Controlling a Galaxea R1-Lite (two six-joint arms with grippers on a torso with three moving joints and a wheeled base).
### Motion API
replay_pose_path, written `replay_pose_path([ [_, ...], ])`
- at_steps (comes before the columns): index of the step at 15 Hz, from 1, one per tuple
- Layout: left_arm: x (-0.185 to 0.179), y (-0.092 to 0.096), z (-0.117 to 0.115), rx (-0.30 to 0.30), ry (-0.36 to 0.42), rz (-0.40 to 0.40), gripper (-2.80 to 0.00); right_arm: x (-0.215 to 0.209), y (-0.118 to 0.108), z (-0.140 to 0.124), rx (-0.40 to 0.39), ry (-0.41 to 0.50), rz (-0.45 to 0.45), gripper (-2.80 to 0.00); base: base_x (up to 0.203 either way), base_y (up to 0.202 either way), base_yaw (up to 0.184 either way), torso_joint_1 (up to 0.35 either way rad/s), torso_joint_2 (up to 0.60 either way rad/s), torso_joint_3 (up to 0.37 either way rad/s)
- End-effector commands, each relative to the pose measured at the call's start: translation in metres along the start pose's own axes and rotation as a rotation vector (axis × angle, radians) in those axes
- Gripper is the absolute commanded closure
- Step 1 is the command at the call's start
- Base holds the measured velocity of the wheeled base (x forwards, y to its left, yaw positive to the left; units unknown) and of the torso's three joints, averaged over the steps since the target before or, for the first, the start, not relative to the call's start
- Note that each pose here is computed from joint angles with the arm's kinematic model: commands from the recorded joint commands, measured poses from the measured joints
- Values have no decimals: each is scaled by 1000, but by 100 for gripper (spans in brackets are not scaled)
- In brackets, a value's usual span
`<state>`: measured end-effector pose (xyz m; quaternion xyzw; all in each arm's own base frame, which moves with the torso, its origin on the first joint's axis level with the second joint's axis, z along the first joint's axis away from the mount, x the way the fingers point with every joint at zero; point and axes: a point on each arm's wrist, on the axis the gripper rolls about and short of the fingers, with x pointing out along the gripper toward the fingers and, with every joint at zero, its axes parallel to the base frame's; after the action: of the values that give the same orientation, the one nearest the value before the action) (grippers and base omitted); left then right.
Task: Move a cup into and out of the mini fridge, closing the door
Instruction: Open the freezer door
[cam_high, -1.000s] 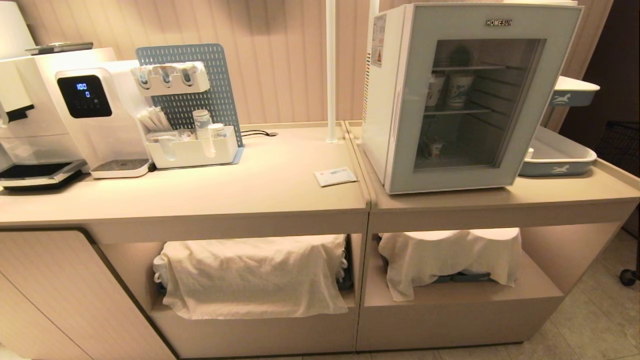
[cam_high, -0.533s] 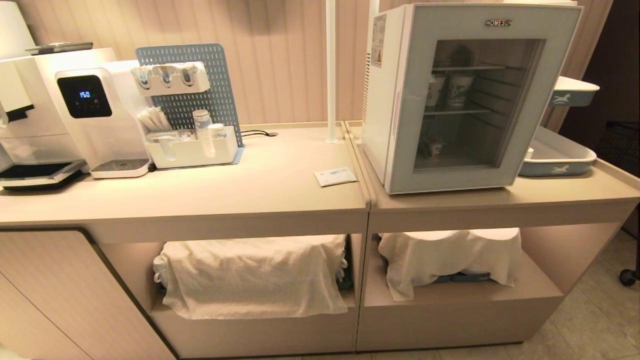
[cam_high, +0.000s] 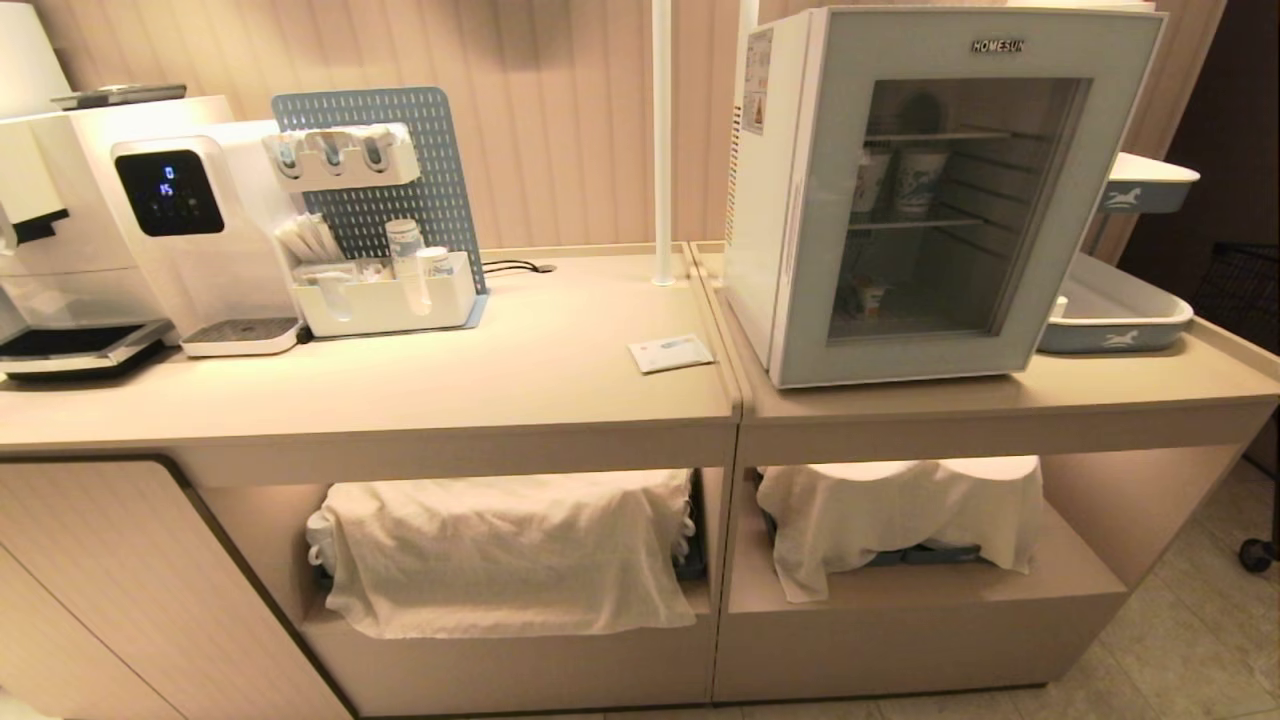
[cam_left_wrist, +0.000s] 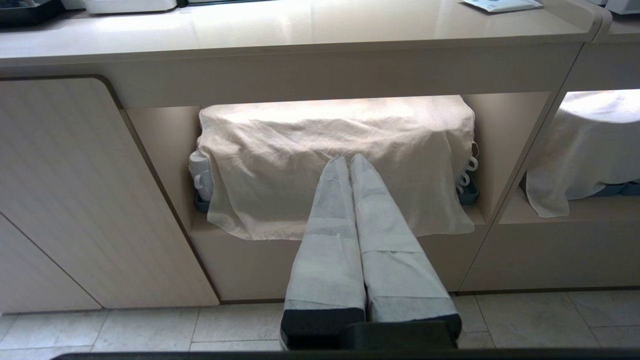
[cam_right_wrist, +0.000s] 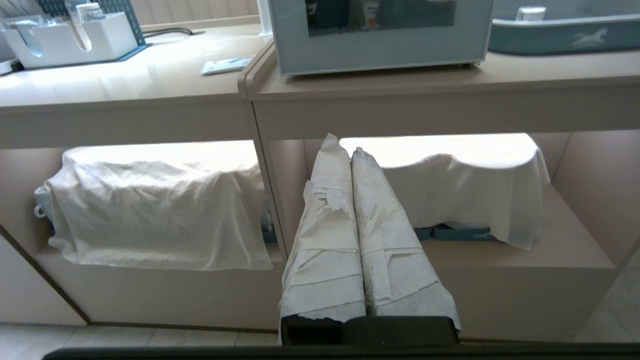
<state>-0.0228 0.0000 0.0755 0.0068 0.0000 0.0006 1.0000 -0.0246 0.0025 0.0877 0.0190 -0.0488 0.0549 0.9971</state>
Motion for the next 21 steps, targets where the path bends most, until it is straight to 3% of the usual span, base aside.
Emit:
replay_pose_path([
  [1,0,0,0,0,0,0,0,0,0,-1,5,7,-1,0,0,0,0,0,0,0],
  [4,0,0,0,0,0,0,0,1,-1,-1,-9,-24,-51,0,0,0,0,0,0,0],
  [7,0,0,0,0,0,0,0,1,-3,-11,4,58,-120,0,0,0,0,0,0,0],
  [10,0,0,0,0,0,0,0,1,-3,-10,-18,55,-114,0,0,0,0,0,0,0],
  [13,0,0,0,0,0,0,0,1,-3,-14,-103,95,-104,0,0,0,0,0,0,0],
  [21,0,0,0,0,0,0,0,1,-3,-14,-80,95,-100,0,0,0,0,0,0,0],
])
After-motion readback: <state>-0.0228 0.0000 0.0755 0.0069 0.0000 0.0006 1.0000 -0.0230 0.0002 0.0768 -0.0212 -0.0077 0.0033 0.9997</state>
